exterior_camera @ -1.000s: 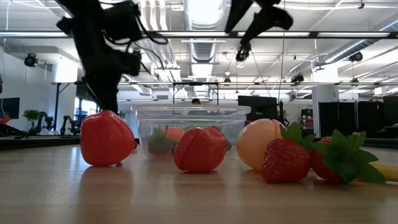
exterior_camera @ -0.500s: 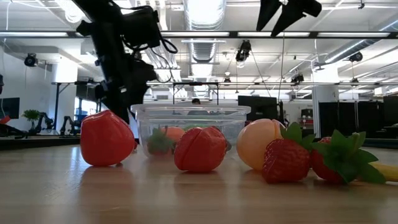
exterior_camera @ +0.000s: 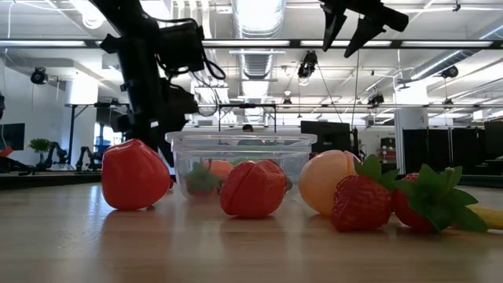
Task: Pick and placing Produce into tupperware
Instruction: Put the red cherry into the transparent container
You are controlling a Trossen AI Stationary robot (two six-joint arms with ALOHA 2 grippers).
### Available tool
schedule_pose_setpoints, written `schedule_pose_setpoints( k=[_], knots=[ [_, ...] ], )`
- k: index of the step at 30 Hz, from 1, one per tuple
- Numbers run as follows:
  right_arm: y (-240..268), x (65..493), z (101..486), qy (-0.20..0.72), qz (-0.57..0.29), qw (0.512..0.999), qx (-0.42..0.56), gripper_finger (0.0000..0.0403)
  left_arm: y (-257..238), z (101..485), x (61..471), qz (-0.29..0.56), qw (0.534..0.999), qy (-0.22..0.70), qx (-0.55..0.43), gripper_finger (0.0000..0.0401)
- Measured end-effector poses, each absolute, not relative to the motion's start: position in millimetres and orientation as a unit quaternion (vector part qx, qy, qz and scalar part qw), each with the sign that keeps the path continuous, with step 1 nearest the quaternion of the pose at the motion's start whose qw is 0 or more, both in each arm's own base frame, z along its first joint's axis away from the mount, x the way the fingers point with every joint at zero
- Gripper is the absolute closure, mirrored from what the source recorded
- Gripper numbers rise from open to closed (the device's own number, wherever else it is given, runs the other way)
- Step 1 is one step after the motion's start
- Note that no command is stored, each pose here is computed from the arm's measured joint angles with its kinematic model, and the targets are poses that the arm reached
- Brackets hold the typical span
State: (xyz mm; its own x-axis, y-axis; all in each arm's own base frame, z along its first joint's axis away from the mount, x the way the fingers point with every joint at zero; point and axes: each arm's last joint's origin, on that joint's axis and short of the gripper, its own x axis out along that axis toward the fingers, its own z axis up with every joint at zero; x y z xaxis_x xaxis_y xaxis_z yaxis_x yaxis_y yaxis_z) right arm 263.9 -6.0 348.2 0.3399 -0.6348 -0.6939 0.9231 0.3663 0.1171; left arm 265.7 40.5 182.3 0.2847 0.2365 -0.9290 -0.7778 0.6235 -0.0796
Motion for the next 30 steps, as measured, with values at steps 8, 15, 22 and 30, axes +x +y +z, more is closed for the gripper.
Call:
schedule_pose_setpoints(
  k=[8, 15, 22, 30],
  knots=[
    [-11, 265, 347, 0.286, -0.507, 0.774, 0.25, 0.0177, 41, 170, 271, 0.329, 0.751, 0.506, -0.266, 0.0164],
    [-22, 265, 345, 0.316, -0.504, 0.777, 0.205, 0.0177, 42, 161, 277, 0.343, 0.743, 0.498, -0.287, 0.0164],
    [-26, 265, 345, 0.317, -0.506, 0.777, 0.201, 0.0177, 42, 159, 276, 0.353, 0.736, 0.497, -0.293, 0.0188],
    [-28, 265, 345, 0.316, -0.508, 0.775, 0.203, 0.0177, 43, 155, 279, 0.36, 0.74, 0.489, -0.288, 0.0223]
  ],
)
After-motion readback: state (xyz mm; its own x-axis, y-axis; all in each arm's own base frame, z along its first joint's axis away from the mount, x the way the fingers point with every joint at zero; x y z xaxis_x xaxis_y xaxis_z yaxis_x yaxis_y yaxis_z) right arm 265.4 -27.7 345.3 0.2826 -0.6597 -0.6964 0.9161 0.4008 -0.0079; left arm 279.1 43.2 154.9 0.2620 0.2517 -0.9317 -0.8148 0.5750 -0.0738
